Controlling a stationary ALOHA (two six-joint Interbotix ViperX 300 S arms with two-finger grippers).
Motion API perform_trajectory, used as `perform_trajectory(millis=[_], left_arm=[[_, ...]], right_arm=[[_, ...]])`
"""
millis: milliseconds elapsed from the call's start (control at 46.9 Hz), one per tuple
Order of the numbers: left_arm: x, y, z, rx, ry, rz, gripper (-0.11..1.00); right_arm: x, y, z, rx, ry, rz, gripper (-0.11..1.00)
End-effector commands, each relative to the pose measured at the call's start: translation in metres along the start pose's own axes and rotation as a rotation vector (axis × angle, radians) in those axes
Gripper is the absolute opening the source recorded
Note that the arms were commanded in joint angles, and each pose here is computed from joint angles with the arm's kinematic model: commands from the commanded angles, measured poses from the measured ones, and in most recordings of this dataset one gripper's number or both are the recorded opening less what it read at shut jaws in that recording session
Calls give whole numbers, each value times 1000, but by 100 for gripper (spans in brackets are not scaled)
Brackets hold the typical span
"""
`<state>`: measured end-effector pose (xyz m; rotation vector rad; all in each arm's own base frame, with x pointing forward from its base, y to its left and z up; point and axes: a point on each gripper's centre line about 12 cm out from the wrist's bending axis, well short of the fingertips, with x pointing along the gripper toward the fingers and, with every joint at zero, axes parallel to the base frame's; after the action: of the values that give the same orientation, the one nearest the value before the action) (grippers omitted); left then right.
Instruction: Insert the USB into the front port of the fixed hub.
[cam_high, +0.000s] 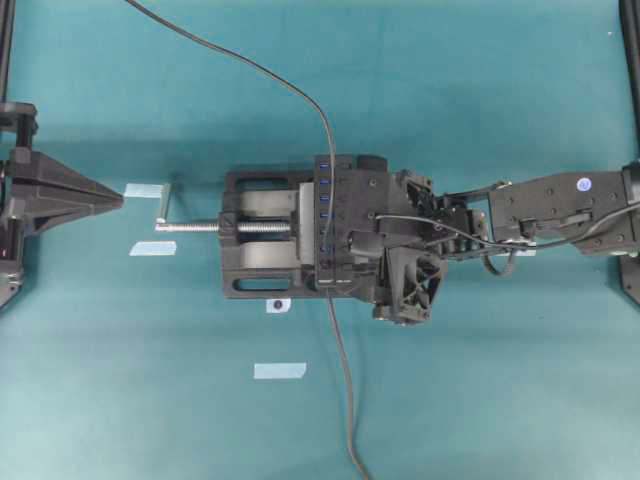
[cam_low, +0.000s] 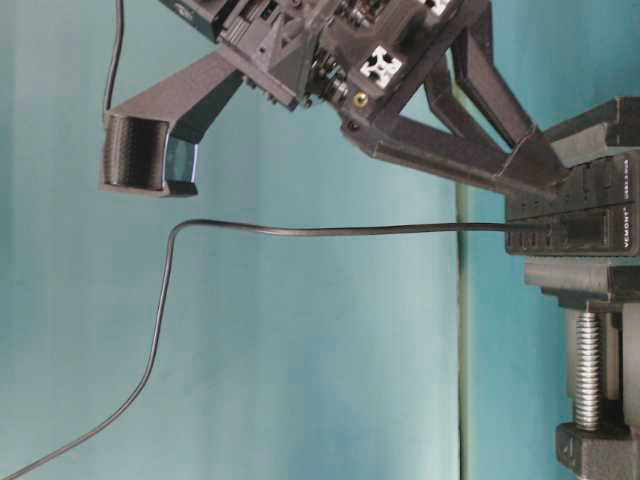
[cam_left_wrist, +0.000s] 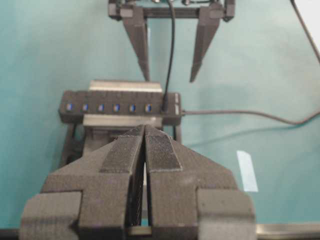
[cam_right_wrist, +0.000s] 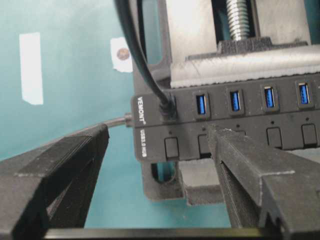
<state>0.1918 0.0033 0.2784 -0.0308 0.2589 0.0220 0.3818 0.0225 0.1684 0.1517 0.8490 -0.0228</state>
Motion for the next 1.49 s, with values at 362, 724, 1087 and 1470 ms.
perform_trajectory(millis=[362,724,1087,1470], left_arm=[[0,-2,6,3,-14,-8,0],[0,-2,7,3,-14,-8,0],[1,-2,7,2,-14,-8,0],[0,-2,7,3,-15,-8,0]], right_arm=[[-9,3,8,2,-40,10,82],[-9,3,9,1,-52,12,82],[-8,2,9,3,-53,11,82],[-8,1,8,6,-48,8,82]])
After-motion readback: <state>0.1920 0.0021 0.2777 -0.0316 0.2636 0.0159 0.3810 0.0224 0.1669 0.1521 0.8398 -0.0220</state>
